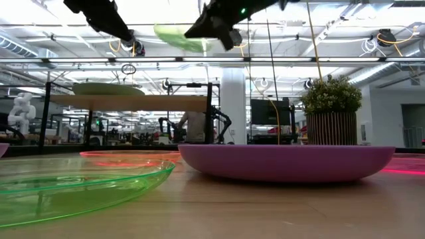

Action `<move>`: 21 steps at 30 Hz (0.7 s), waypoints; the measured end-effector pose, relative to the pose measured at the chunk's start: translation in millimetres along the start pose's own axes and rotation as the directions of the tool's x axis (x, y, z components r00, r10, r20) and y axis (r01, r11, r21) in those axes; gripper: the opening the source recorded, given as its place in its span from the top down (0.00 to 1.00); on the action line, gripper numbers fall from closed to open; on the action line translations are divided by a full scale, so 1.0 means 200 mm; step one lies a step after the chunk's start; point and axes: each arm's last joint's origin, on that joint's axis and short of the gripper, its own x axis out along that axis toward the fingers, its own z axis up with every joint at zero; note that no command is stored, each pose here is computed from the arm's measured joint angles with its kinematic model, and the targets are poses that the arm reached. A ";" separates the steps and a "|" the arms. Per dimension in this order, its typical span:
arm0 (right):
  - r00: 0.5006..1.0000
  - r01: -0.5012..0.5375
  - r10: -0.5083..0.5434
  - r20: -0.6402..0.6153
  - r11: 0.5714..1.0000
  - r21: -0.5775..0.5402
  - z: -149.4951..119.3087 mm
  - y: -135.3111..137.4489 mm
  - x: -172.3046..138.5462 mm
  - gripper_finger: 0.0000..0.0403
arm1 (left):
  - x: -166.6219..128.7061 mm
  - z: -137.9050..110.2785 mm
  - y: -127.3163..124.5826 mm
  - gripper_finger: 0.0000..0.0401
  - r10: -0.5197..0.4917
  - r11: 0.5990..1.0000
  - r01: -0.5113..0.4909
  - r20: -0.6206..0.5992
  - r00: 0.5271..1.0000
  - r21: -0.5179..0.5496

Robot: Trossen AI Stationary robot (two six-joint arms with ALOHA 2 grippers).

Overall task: Place and stack plates onto a shelf
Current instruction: Put the right transparent green plate on the shelf

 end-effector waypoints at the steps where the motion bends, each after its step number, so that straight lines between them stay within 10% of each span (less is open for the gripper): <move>1: 1.000 -0.003 0.003 0.012 1.000 -0.002 -0.01 0.00 0.02 1.00 | 0.00 0.00 -0.01 0.54 -0.004 1.000 0.004 0.000 1.000 -0.006; 21: 0.998 -0.061 0.062 -0.016 0.998 0.025 -0.28 0.10 0.27 1.00 | -0.04 -0.03 -0.09 0.54 -0.053 0.998 0.053 0.010 0.999 -0.044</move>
